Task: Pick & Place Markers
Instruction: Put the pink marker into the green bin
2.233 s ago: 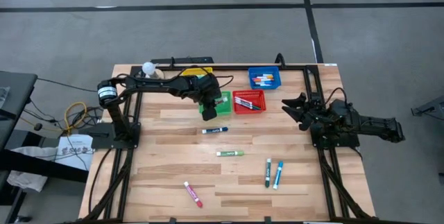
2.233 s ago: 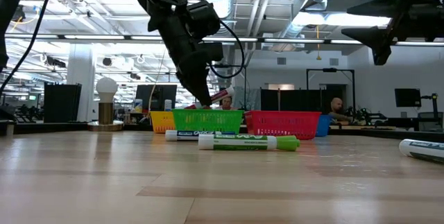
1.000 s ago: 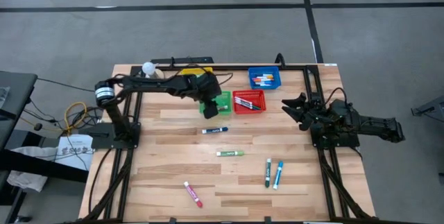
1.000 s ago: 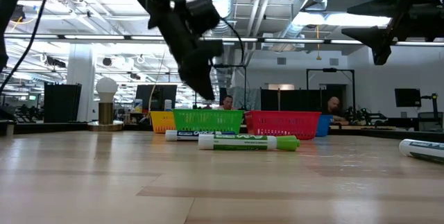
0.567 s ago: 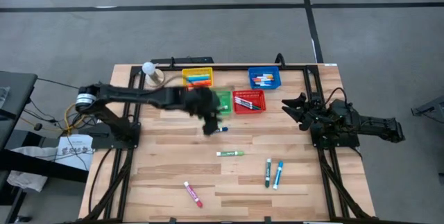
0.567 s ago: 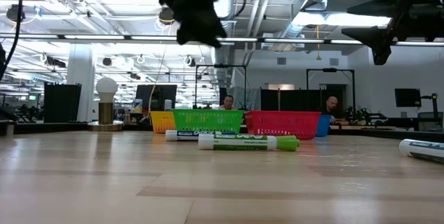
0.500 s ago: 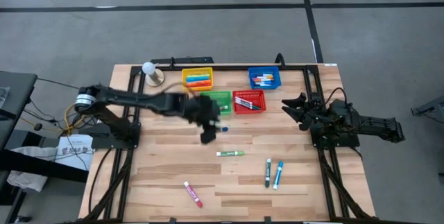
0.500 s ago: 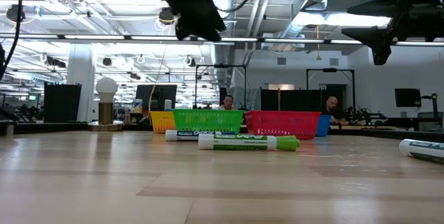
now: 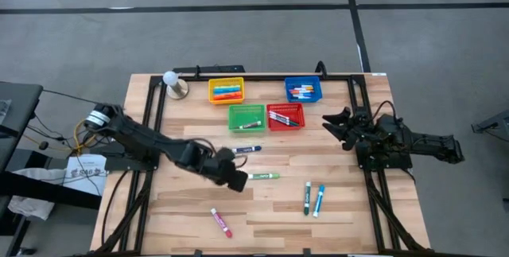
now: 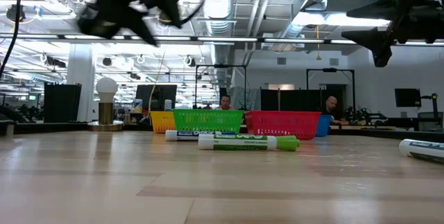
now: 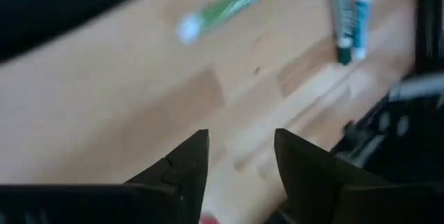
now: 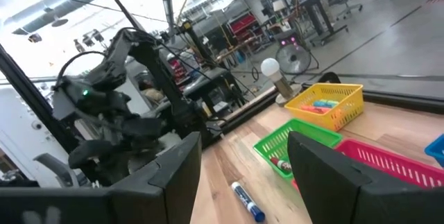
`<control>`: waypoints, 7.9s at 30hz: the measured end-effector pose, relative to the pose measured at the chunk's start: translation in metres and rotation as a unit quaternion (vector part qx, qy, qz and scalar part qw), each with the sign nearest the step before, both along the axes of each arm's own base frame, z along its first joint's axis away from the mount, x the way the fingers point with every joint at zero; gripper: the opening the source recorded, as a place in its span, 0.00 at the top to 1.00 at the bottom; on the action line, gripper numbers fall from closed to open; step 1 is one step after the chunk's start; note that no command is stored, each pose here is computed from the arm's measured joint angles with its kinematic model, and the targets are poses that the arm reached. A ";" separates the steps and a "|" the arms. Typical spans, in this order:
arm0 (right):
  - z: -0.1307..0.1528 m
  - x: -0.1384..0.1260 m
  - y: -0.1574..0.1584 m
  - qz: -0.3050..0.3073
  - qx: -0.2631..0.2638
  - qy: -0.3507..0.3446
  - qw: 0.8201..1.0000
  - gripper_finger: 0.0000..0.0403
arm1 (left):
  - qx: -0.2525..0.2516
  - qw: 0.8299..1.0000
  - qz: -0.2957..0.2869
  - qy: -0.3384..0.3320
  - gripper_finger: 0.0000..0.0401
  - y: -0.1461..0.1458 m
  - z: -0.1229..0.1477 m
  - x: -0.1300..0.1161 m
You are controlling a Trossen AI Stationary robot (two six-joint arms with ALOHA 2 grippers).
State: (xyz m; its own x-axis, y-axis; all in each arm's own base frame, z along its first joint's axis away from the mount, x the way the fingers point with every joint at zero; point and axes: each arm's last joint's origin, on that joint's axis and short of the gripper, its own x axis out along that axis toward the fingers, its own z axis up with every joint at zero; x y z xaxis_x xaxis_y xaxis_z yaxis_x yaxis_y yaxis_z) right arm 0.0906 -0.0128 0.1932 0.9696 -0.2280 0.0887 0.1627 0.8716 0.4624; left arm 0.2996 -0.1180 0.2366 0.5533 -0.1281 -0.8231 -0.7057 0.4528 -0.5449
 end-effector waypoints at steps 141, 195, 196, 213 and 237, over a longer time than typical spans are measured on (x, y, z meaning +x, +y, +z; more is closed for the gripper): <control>-0.006 0.000 0.000 0.000 -0.001 0.031 1.000 0.49 | 0.179 0.973 0.109 -0.101 0.83 -0.008 0.017 -0.021; -0.006 0.000 0.000 0.000 -0.001 0.031 1.000 0.49 | 0.465 0.832 -0.304 0.021 0.81 0.223 -0.015 0.029; -0.006 0.000 0.000 0.000 -0.001 0.031 1.000 0.49 | 0.460 0.830 -0.314 0.032 0.81 0.224 -0.021 0.030; -0.006 0.000 0.000 -0.001 -0.001 0.031 1.000 0.49 | 0.396 0.832 -0.384 0.056 0.81 0.222 -0.053 0.032; -0.006 0.000 0.000 0.000 0.003 0.030 1.000 0.49 | 0.383 0.832 -0.396 0.075 0.79 0.225 -0.074 0.037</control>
State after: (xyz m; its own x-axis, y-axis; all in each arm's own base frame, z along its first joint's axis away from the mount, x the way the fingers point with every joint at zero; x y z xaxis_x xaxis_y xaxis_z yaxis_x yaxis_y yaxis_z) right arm 0.0909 -0.0128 0.1872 0.9733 -0.2276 0.0286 0.1899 0.8692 0.4565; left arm 0.3369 0.1070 0.1627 0.4280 0.1904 -0.8835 -0.0563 0.9813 0.1842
